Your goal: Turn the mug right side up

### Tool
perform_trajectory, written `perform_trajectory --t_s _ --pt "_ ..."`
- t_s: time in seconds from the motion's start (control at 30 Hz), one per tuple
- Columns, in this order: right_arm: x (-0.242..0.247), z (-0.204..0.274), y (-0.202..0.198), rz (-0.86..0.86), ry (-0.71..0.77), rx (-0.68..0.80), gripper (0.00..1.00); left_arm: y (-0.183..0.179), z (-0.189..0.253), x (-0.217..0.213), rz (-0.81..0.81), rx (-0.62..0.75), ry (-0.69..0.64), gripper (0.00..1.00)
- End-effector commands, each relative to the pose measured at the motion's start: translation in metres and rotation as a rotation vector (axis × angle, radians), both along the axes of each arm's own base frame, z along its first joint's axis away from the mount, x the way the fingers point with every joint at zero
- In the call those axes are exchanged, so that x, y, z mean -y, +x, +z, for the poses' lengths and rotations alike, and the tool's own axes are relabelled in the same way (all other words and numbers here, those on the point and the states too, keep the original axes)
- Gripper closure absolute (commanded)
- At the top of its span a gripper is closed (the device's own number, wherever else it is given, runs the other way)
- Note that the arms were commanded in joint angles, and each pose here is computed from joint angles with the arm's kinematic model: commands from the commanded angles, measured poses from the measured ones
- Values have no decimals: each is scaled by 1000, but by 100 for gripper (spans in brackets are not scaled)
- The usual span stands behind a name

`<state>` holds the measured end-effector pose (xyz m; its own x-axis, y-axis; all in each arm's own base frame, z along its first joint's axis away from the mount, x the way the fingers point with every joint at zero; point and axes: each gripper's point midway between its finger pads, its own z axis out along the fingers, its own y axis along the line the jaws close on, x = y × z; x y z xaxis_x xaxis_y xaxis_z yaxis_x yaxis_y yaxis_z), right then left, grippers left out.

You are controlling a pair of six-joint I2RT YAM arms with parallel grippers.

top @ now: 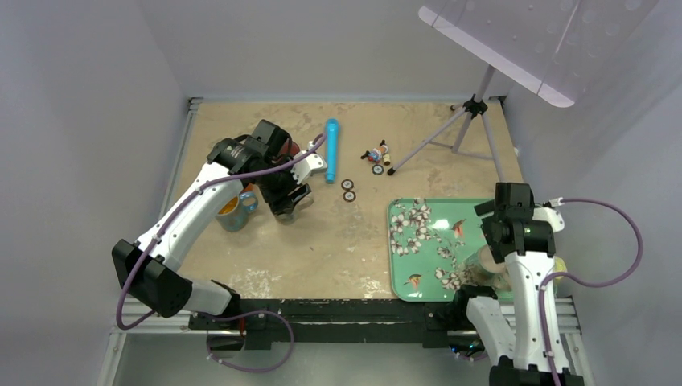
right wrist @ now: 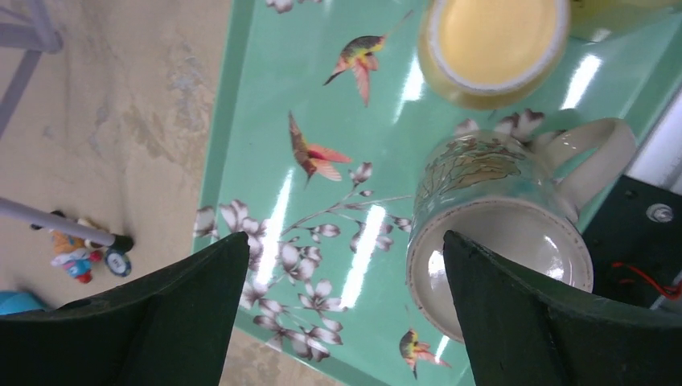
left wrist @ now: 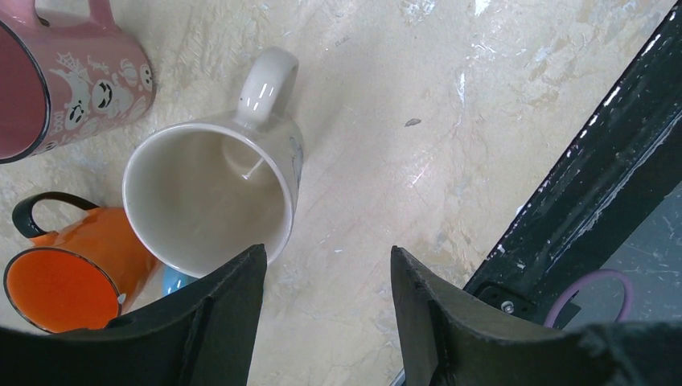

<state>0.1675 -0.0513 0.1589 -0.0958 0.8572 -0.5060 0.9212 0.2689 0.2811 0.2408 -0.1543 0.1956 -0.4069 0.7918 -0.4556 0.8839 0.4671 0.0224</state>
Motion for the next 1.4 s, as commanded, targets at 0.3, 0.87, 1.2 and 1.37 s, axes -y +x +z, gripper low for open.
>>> perform_trajectory --t_s 0.3,0.87,1.2,1.37 --pt "-86 -22 63 414 330 101 5 5 13 3 3 22 -23 37" --pt "-41 45 74 284 151 82 1 0 8 2 -6 23 -28 37" --pt "10 -5 53 -25 191 -48 5 -4 4 -5 -1 37 -9 37" --pt "-6 -51 52 -36 317 -115 12 -6 2 -6 9 36 -11 37"
